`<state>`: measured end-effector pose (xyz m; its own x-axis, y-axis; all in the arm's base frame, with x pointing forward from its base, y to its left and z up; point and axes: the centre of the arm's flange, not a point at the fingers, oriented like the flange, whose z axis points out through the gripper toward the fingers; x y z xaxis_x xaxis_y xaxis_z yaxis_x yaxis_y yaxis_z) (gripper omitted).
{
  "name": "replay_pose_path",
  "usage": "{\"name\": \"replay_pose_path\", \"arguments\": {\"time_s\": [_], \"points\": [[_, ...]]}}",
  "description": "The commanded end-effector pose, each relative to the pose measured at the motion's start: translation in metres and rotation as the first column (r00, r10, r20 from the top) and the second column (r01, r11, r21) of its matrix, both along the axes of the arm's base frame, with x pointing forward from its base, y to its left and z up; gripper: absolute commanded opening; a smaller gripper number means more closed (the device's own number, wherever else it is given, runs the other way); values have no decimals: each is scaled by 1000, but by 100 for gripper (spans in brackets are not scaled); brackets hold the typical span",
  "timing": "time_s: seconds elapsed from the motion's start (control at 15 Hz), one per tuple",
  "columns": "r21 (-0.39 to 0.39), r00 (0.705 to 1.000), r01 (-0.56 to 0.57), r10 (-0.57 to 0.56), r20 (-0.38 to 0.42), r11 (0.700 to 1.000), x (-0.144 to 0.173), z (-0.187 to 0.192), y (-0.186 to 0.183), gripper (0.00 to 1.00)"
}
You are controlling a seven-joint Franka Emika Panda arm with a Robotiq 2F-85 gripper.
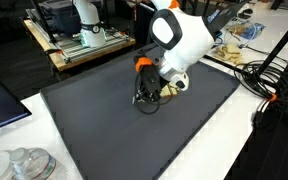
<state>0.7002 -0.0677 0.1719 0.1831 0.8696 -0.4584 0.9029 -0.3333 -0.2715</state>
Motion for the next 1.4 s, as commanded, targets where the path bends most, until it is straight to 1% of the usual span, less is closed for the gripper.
{"name": "replay_pose_path", "arguments": {"time_s": [0.0, 0.33, 0.47, 0.73, 0.93, 1.33], "points": [[20, 993, 20, -17, -121, 1000, 14, -66, 1, 1], [-1, 982, 48, -47, -185, 999, 26, -77, 2, 1], [7, 975, 50, -48, -215, 999, 29, -81, 0, 1], [12, 968, 57, -53, -245, 998, 33, -87, -2, 1], [28, 960, 42, -33, -279, 999, 34, -92, -1, 1], [52, 926, 6, 14, -378, 999, 28, -102, 1, 1]]}}
